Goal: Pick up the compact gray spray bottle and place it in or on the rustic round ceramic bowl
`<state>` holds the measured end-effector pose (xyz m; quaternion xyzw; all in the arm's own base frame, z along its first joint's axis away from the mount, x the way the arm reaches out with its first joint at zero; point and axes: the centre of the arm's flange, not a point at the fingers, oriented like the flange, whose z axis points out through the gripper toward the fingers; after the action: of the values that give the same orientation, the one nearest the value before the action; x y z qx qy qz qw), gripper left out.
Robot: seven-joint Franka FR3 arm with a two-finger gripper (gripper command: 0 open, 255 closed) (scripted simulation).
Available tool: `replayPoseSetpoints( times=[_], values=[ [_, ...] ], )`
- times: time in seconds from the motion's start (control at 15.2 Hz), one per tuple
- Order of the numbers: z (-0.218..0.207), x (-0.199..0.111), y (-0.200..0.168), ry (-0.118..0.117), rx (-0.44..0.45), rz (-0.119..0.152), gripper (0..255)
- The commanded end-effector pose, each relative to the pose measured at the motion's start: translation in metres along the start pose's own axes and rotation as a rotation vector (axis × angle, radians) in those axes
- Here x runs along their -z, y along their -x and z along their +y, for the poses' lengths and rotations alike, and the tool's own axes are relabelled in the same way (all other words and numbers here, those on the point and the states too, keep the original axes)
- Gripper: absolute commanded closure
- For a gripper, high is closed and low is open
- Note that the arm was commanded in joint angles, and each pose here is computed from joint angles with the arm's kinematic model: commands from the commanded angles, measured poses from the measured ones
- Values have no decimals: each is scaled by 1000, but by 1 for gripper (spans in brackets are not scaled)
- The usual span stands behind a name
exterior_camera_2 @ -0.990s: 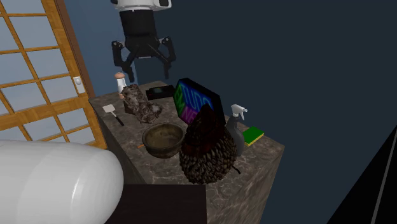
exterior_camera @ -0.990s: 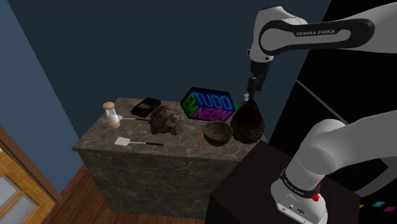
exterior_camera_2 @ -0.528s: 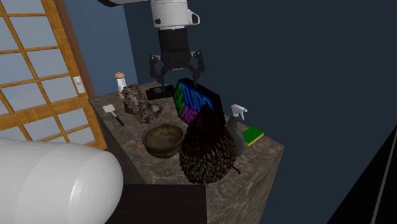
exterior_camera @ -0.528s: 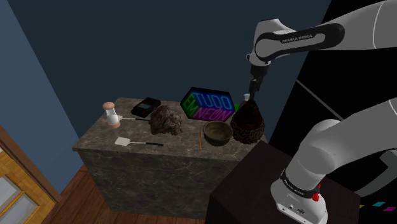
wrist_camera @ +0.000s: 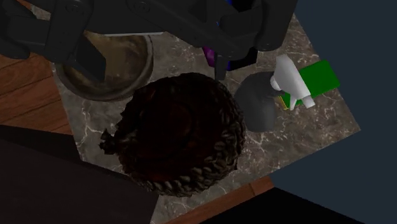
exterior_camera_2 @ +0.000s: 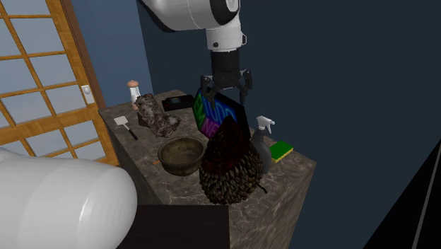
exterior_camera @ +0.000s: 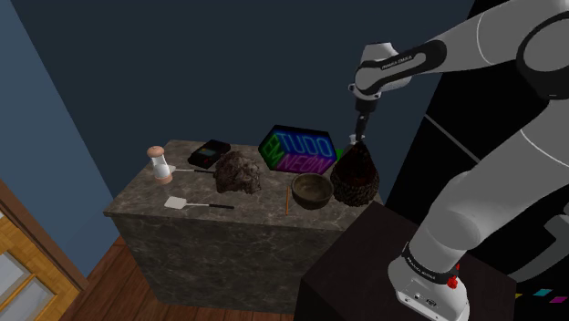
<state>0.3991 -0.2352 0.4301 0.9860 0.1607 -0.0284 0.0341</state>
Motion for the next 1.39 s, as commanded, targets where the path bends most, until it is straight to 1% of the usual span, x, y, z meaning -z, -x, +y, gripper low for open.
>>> replayPoseSetpoints(
  times=[0.0,0.66,0.73,1.19,1.32],
  values=[
    [25,-12,-8,5,32,4,0],
    [132,-72,-53,14,178,26,0],
    [132,-72,-53,14,178,26,0],
    [133,-112,-54,14,178,26,0],
    [133,-112,-54,14,178,26,0]
  ],
)
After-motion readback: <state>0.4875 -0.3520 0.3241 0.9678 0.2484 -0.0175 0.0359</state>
